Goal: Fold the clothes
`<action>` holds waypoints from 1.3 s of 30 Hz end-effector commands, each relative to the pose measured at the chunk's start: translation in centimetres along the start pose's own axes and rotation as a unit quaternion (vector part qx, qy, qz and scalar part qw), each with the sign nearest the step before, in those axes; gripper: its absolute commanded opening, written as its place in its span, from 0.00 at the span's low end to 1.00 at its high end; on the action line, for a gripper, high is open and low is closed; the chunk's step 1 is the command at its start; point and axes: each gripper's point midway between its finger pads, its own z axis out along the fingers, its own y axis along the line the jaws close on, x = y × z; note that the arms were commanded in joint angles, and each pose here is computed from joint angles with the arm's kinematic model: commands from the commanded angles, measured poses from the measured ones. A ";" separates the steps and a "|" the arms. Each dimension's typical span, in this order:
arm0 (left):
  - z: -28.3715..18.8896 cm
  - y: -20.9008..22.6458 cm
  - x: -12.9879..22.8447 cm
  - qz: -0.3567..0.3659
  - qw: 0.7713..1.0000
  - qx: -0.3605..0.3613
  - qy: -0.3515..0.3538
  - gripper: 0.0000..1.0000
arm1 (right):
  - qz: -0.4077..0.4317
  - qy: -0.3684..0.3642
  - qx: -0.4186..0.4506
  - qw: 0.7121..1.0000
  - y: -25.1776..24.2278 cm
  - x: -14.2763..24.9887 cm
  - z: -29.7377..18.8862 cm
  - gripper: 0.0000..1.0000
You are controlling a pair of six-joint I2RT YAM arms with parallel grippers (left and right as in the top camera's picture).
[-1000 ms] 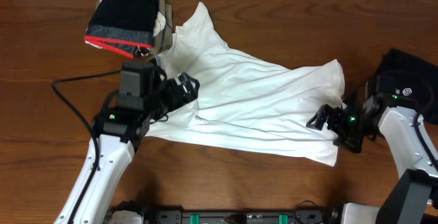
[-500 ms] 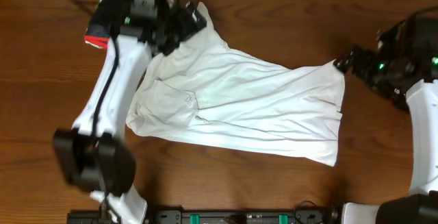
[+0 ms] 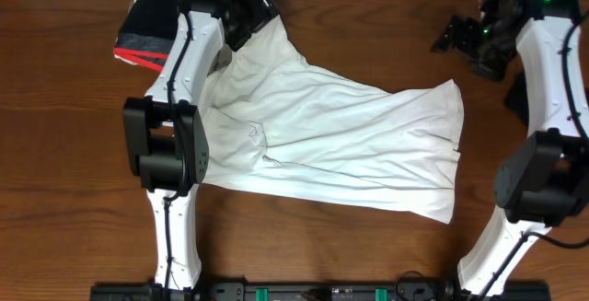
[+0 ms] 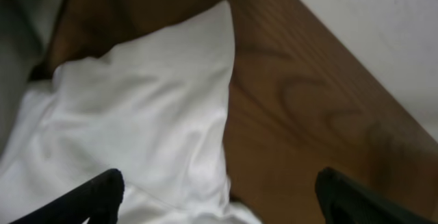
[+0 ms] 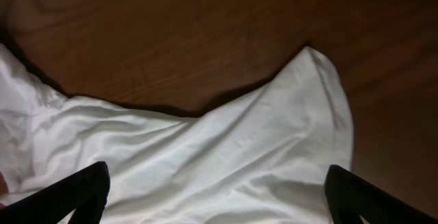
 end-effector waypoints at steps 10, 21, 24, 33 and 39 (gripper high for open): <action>1.9 -1.1 0.5 0.083 0.993 -0.063 -0.057 0.89 | -0.019 -0.017 0.093 0.995 -2.2 -0.3 -0.7 0.99; 1.6 -1.1 -0.2 0.150 0.978 -0.112 -0.089 0.90 | -0.031 -0.006 0.096 0.995 -2.4 0.1 -0.6 0.99; 2.2 0.0 -0.5 0.149 0.974 -0.137 -0.098 0.89 | -0.030 -0.003 0.097 0.995 -2.5 0.3 -0.7 0.99; 4.6 0.5 -0.6 0.164 0.971 -0.136 -0.106 0.89 | -0.028 0.010 0.101 0.994 -2.7 0.9 -0.4 0.99; 6.0 1.5 -0.3 0.174 0.966 -0.157 -0.110 0.90 | -0.026 0.024 0.106 0.994 -3.2 1.6 0.4 0.99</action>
